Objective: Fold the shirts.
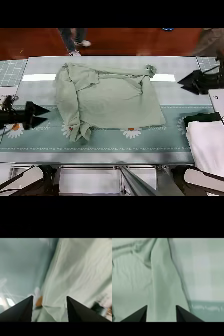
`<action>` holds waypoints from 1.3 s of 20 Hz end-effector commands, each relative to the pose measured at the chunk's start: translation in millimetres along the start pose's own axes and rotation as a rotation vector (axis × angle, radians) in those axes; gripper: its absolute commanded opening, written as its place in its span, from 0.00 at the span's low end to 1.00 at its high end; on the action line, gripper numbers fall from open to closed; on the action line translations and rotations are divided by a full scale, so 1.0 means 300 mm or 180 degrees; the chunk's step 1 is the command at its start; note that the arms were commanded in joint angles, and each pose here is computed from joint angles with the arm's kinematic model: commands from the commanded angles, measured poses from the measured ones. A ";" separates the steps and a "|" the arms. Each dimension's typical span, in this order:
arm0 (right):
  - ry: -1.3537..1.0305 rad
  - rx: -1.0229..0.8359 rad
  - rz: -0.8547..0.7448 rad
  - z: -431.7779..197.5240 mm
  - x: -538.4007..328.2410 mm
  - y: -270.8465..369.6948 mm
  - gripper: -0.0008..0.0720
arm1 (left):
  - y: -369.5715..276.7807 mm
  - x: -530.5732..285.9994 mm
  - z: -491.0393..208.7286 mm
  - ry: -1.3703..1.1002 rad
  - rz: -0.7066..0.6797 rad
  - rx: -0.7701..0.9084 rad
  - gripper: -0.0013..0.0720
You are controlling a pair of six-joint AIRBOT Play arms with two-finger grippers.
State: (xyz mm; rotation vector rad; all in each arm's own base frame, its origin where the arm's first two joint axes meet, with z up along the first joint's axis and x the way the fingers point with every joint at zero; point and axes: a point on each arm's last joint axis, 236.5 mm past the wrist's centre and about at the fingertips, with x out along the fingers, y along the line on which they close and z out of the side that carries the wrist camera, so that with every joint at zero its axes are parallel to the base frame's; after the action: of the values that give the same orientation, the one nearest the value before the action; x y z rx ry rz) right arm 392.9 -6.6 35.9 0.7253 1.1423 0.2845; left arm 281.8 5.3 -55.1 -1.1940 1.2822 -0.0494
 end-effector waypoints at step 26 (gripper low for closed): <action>0.0572 0.0556 -0.0984 -0.486 0.050 -0.317 0.58 | -0.199 0.138 -0.002 -0.0140 -0.0563 0.0474 0.04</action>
State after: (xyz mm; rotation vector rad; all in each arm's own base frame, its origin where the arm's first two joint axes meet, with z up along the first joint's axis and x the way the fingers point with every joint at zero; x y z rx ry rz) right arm 272.0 -14.1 -46.2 0.6565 1.3888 0.0350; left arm 319.9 -57.3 -57.4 -1.1827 1.1538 -0.2132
